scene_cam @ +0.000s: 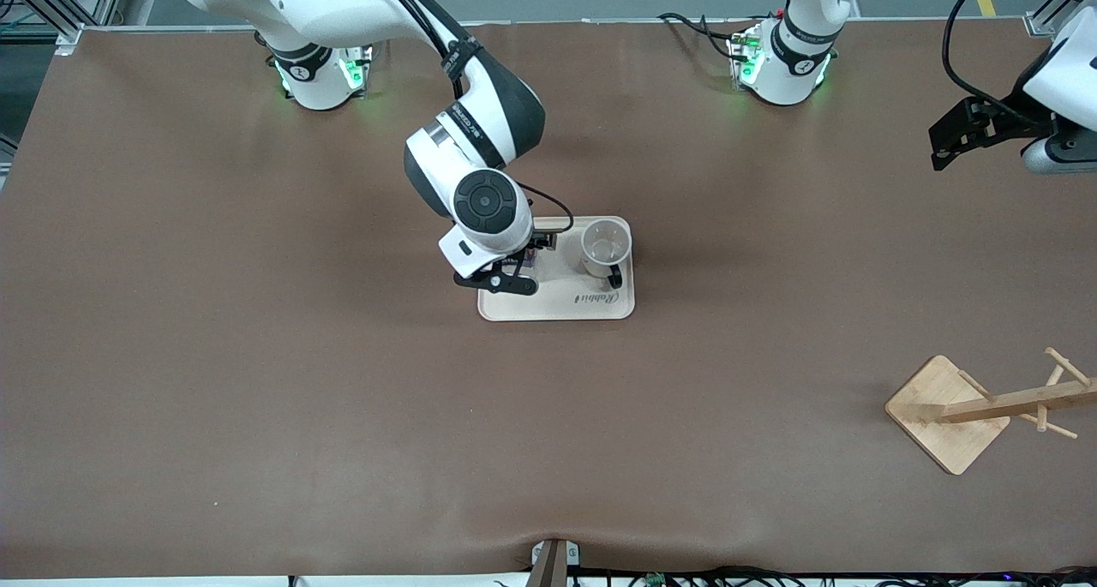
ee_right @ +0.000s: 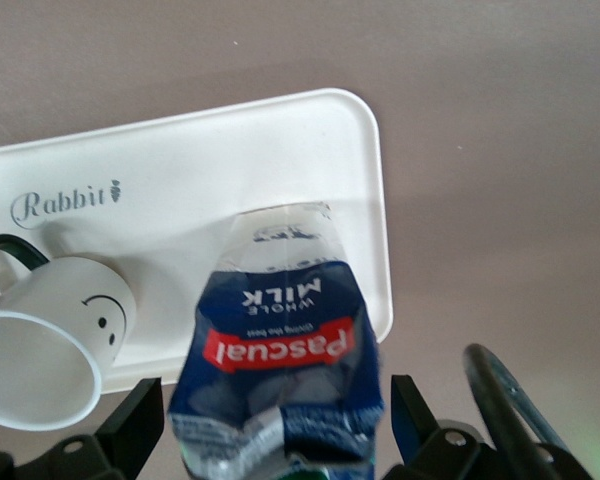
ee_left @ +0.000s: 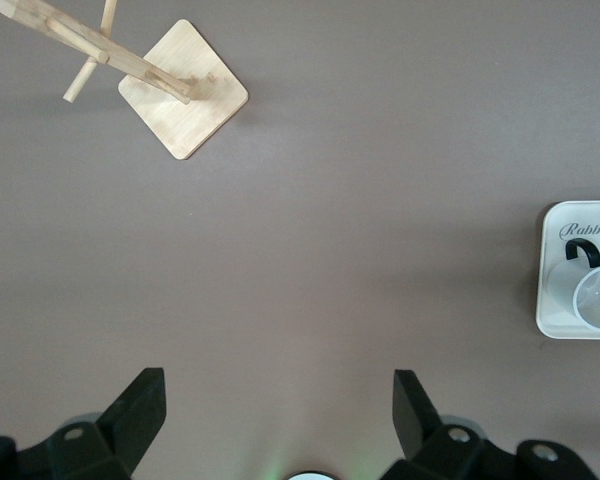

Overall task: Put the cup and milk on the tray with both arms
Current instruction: 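Lower the milk carton onto the tray beside the mug with the right gripper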

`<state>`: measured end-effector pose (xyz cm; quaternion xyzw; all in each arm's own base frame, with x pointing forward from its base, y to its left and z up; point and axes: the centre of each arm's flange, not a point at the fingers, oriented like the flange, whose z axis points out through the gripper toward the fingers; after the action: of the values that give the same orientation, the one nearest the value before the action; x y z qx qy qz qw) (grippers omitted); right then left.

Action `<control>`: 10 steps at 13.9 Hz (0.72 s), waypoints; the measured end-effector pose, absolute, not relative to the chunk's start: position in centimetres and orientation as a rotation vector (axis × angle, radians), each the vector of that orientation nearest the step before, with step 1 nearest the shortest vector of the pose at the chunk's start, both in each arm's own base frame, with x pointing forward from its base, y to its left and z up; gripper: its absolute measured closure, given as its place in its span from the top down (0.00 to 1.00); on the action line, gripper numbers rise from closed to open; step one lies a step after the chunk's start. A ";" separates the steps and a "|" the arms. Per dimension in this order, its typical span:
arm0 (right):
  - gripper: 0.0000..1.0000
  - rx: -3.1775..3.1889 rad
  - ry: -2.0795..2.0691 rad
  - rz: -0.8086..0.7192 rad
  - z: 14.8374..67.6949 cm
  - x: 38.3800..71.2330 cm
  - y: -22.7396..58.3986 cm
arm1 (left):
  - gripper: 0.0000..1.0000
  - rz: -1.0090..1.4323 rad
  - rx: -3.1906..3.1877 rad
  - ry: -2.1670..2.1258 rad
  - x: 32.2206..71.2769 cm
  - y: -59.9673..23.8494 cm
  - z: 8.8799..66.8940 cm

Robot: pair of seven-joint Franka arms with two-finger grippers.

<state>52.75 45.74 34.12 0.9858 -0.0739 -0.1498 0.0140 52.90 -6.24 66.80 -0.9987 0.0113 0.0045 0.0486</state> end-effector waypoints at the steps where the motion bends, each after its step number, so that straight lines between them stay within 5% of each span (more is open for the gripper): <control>1: 1.00 3.063 -0.230 -0.476 34.8 52.9 45.5 | 1.00 0.014 -3.044 0.035 52.9 -6.2 66.8; 10: 1.00 3.078 -0.314 -0.419 42.6 56.7 41.7 | 1.00 0.023 -3.043 0.036 52.8 -6.3 66.5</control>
<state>56.75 41.66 42.62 0.9858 -0.1007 -0.1341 0.0098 52.83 -6.26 66.54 -0.9987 0.0117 0.0074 0.0492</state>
